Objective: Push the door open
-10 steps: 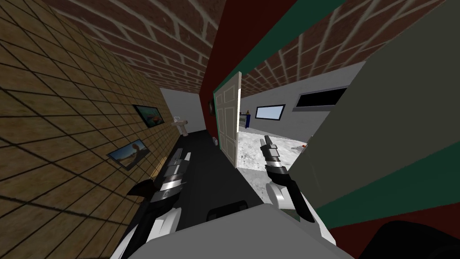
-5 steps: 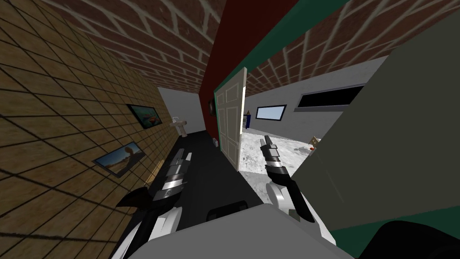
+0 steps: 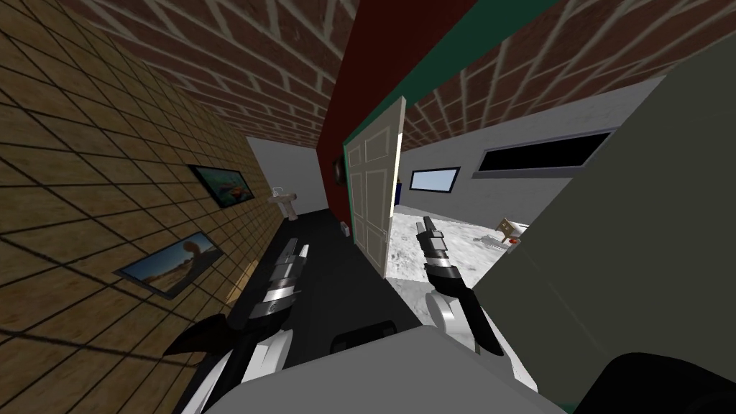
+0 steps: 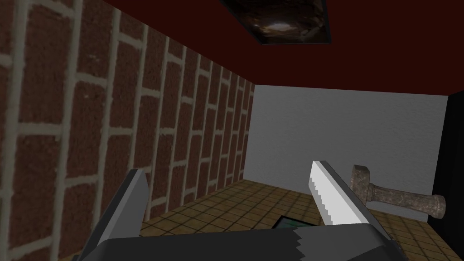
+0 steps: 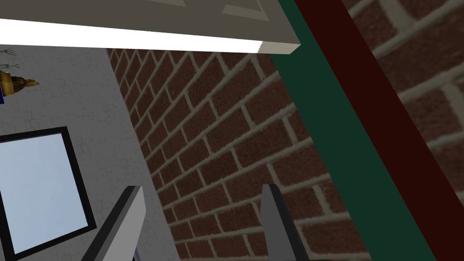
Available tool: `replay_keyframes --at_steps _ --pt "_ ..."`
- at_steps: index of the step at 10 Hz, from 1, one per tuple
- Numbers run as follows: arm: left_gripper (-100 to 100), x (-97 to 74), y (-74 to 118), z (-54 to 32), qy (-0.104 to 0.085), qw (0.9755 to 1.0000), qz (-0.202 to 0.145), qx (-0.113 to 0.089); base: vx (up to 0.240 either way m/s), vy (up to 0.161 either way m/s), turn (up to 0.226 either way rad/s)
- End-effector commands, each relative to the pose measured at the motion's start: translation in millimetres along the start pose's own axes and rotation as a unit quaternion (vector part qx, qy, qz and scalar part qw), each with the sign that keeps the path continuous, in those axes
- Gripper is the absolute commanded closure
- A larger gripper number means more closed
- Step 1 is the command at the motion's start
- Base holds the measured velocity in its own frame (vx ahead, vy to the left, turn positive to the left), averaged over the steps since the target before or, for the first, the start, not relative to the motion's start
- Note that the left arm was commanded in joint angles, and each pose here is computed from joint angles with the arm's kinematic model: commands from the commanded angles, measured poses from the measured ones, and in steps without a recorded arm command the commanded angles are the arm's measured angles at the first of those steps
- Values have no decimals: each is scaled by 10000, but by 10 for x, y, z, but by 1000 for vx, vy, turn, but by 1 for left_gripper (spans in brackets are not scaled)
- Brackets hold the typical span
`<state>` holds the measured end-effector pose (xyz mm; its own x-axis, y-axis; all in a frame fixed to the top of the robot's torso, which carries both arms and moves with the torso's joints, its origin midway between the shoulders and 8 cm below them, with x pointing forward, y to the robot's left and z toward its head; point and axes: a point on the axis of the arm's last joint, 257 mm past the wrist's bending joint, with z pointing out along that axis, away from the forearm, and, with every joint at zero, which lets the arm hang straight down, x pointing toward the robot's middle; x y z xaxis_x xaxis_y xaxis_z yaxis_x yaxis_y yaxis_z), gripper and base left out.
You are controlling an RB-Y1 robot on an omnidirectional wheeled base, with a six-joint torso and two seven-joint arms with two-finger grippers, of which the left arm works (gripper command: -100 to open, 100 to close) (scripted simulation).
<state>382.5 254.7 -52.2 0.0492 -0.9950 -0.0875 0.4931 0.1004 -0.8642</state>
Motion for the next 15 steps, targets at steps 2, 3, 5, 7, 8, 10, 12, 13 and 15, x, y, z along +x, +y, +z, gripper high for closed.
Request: replay_keyframes --at_steps 2,3,5,7,8,10,12,13,15 --pt "-100 27 87 0 58 10000 8 -44 176 125 -37" --pt "-100 38 120 -1 80 9999 11 -62 160 126 -38" --pt "-100 59 186 -2 125 9999 19 -97 159 98 -36" --pt "-100 87 278 -4 180 9997 26 -145 166 110 -50" --pt "-100 99 319 -6 204 9996 29 -167 158 88 -62" --pt "-100 128 413 -9 260 9994 36 -217 145 94 -60" --pt "-100 160 520 -15 325 9991 45 -275 161 104 -60" --pt "-100 173 565 -17 350 9989 46 -299 157 100 -52" --pt "-100 209 687 -25 417 9985 51 -365 131 76 -78"
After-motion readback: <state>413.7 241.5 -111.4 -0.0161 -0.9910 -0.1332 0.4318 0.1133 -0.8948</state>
